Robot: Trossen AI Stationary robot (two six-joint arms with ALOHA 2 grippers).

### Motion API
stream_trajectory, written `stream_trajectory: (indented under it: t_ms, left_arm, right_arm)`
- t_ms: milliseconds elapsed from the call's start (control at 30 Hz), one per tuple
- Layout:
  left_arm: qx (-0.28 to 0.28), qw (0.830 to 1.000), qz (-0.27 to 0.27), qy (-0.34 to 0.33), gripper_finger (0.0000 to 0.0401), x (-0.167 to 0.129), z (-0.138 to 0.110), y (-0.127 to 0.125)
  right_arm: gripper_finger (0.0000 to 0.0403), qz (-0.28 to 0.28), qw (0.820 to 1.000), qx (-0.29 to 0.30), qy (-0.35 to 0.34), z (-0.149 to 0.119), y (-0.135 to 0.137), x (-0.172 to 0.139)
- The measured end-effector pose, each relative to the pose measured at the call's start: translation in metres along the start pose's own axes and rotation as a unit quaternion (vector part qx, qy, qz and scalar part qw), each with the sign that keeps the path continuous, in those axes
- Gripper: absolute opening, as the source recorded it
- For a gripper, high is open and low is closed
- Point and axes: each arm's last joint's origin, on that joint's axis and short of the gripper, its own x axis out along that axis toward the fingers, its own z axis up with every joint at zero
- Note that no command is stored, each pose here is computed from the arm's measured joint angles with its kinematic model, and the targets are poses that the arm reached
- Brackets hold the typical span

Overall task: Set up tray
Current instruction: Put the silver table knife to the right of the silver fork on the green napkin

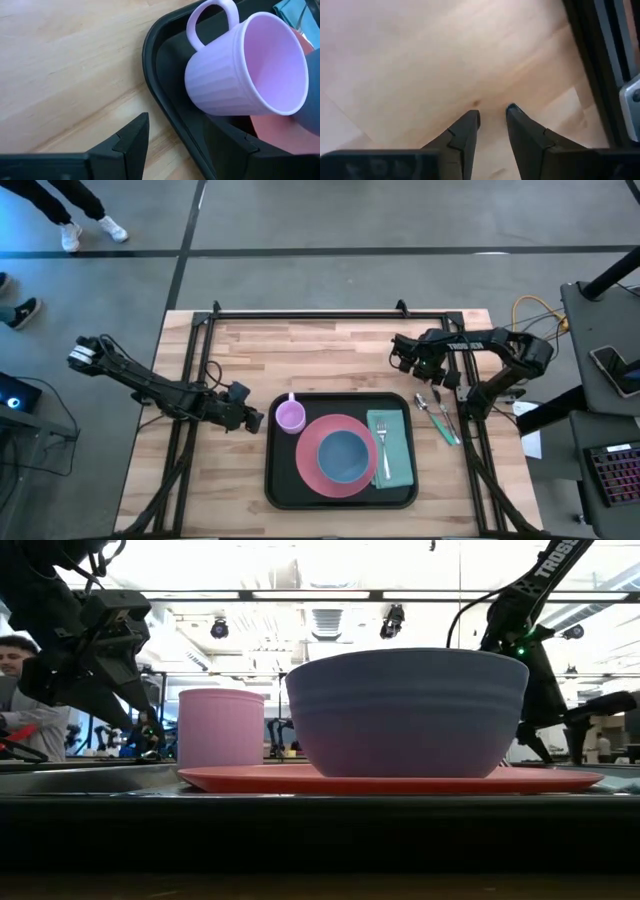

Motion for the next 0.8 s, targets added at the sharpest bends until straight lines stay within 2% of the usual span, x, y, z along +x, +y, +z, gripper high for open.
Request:
stream_trajectory:
  t_ms: [100,167,367,533,667,800]
  left_arm:
    - [0.0,1.0,0.0,0.0,0.0166,0.0,0.0,0.0]
    - [0.0,1.0,0.0,0.0,0.0166,0.0,0.0,0.0]
    - [-0.002,1.0,0.0,0.001,0.0166,0.0,0.0,0.0]
    - [-0.006,1.0,0.004,-0.003,0.0166,0.001,0.002,0.001]
    - [-0.013,1.0,0.018,-0.008,0.0166,0.002,0.006,0.004]
    - [-0.019,0.999,0.023,-0.013,0.0166,0.003,0.008,0.005]
  right_arm:
    - [0.0092,0.023,0.999,0.028,-0.021,0.002,0.003,-0.007]
    - [0.0085,0.049,0.997,0.038,-0.045,0.004,0.006,-0.022]
    - [0.0075,0.068,0.99,-0.099,-0.071,0.002,-0.002,-0.069]
    - [0.0083,0.018,0.982,-0.186,-0.01,-0.003,-0.01,-0.073]
    - [0.0089,-0.023,0.975,-0.214,0.059,-0.01,-0.01,-0.053]
    - [0.0094,-0.079,0.965,-0.237,0.084,-0.017,-0.009,-0.032]
